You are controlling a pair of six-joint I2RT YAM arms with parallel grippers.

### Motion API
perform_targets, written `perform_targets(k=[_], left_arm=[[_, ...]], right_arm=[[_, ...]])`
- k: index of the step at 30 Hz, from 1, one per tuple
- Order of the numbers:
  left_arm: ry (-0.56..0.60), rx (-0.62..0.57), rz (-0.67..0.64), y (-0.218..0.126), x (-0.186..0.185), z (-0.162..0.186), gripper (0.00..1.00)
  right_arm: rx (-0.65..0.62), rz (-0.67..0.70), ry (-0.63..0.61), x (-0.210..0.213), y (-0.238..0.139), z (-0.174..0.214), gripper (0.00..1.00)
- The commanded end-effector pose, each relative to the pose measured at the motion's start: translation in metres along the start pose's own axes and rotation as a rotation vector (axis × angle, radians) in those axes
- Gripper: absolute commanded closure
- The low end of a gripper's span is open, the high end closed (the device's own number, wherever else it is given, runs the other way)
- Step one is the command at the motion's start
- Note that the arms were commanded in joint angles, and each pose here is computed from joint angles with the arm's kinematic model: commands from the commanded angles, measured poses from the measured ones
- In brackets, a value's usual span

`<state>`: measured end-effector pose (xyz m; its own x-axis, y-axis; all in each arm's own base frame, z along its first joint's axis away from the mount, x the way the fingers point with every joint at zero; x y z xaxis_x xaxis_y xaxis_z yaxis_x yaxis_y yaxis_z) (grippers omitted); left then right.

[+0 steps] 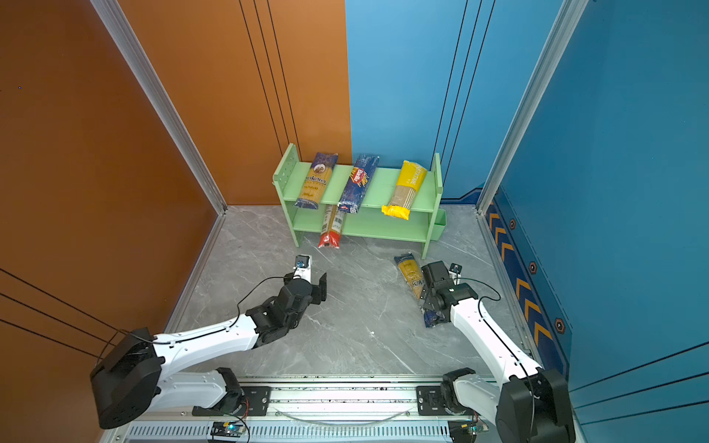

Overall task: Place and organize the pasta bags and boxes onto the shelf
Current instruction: 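Open the left gripper and withdraw it while the right gripper nudges the blue-and-yellow bag, then push the blue-and-yellow bag toward the left gripper with the right gripper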

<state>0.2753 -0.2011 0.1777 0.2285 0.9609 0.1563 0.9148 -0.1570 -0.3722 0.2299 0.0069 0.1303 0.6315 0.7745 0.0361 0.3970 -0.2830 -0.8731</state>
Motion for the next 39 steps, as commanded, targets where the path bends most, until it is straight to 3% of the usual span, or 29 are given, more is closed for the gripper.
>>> perform_targets(k=[1,4,14,21,29,39], left_arm=[[-0.011,0.014,-0.021,-0.005,0.002,0.010,0.10],[-0.005,0.021,-0.021,-0.006,0.001,0.014,0.00],[0.005,0.055,0.012,-0.003,-0.007,0.027,0.02],[0.008,0.054,0.009,-0.004,-0.007,0.026,0.02],[0.012,0.061,-0.002,-0.005,-0.004,0.029,0.02],[0.015,0.067,-0.003,-0.005,-0.004,0.033,0.02]], right_arm=[[0.041,0.069,0.013,-0.014,0.007,0.009,0.00],[0.045,0.092,0.023,-0.018,0.010,0.008,0.00],[0.049,0.200,0.075,-0.037,0.023,-0.012,0.00],[0.109,0.257,0.030,-0.031,0.040,-0.017,0.00],[0.192,0.209,-0.070,-0.002,0.055,0.001,0.00],[0.257,0.055,-0.177,0.065,0.060,0.035,0.00]])
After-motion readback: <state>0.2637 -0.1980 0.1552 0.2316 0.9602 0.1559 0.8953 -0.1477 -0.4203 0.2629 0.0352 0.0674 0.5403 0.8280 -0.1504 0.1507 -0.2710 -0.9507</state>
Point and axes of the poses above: each gripper's point midway between its finger pads, its own y axis out along the fingers, its own x axis along the line the jaws close on, z = x × y, the point moved 4 cm from there along -y, back along the fingers, and after that the axes turned 13 degrees about y, right-handed, at the moved point
